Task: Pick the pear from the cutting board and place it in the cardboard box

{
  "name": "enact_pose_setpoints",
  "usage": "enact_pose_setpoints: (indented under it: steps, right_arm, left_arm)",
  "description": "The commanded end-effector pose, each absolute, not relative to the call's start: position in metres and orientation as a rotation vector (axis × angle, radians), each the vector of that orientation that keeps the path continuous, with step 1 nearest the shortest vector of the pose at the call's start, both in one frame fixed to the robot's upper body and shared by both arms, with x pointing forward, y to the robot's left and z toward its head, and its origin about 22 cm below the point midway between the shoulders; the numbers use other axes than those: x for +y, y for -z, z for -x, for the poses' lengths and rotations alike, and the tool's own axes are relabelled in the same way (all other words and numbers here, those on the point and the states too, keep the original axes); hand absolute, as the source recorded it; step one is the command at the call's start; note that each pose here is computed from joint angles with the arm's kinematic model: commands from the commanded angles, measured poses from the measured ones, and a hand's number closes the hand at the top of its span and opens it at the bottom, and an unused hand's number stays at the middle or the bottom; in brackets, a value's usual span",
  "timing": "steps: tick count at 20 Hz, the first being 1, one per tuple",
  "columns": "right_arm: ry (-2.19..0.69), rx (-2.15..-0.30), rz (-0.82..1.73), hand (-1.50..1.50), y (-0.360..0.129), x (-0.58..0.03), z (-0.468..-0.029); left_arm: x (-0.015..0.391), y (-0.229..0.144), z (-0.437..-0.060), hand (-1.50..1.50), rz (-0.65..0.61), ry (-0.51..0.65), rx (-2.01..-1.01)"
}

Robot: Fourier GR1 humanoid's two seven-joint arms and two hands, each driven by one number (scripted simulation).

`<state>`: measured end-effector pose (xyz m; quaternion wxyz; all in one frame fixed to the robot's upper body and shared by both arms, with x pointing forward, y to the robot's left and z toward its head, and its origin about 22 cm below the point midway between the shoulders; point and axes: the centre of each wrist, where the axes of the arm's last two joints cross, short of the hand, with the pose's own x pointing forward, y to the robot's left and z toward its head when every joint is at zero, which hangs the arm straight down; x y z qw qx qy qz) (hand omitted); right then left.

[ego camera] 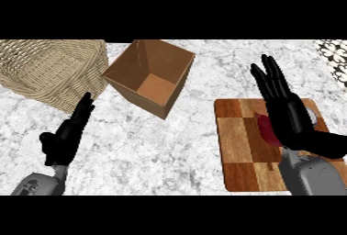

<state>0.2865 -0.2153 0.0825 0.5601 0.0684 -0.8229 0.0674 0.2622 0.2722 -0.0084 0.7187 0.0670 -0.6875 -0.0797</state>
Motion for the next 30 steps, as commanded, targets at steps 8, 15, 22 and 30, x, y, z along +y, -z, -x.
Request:
enact_pose_setpoints:
  steps: [8,15,22,30]
  right_arm:
    - [-0.747,-1.933,0.325,1.5,-0.143,-0.283,-0.329]
    - [-0.369,-1.948,-0.025,-1.5,-0.084,-0.316,-0.359]
    - [-1.013,-1.757,0.306,-1.5,-0.151,-0.354,-0.355]
    - [-1.5,-1.284,0.376,-1.5,-0.195,-0.357,-0.348]
  left_arm:
    - [0.295,0.004,-0.253,0.0,-0.329,0.239,-1.471]
    - [0.284,-0.002,-0.24,0.0,-0.382,0.203,-1.451]
    - [0.292,0.0,-0.241,0.0,-0.377,0.208,-1.446]
    - [0.295,-0.017,-0.238,0.0,-0.379,0.215,-1.443]
